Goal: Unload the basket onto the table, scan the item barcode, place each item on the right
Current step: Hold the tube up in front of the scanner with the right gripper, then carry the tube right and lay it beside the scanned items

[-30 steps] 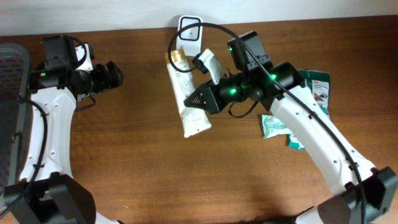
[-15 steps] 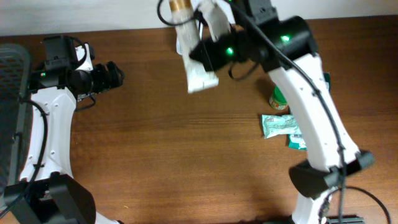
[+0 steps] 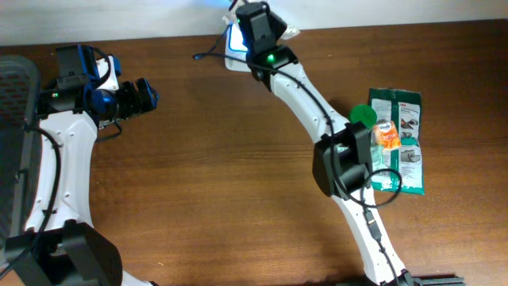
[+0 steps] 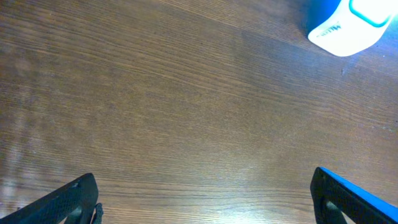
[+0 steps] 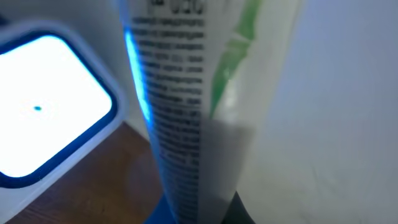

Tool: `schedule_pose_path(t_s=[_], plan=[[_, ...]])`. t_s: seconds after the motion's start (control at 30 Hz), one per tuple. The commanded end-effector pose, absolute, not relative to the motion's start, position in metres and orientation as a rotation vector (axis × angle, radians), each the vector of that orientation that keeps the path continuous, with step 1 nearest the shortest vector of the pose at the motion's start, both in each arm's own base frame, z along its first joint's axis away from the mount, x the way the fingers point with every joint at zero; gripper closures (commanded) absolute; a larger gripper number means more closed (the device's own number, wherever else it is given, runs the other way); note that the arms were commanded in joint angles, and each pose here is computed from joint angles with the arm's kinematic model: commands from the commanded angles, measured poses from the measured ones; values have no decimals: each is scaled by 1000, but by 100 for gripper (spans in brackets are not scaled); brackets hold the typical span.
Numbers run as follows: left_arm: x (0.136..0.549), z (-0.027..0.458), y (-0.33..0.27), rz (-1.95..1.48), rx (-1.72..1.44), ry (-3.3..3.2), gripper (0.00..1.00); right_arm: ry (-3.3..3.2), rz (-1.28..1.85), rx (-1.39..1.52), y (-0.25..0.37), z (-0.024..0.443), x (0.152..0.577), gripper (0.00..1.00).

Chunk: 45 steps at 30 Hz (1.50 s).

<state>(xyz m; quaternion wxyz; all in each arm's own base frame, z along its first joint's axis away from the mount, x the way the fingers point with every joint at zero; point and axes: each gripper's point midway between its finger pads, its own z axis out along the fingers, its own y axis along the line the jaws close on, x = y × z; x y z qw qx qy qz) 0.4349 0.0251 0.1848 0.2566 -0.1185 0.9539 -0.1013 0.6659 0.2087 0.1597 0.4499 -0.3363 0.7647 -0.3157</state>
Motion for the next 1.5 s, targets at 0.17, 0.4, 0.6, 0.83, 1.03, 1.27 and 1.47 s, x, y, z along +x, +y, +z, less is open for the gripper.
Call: schedule_pose_path(t_s=[0.17,0.4,0.6,0.83,1.03,1.27,1.47], plan=[[436,183,25,-283,-321,2590,1,1901,-891,-817,201,136,670,96],[436,183,25,-283,-321,2590,1,1899,-955,-942,198,130,667,96],[436,183,25,-283,-321,2590,1,1898,-951,-945,199,130,667,96],[436,183,25,-283,-321,2590,1,1881,-972,-985,201,133,666,96],[436,183,26,-283,-321,2590,1,1933,-583,-971,228,191,636,96],[436,183,25,-283,-321,2590,1,2094,-107,-768,235,281,555,96],[436,183,25,-283,-321,2590,1,2497,333,-633,226,292,427,96]])
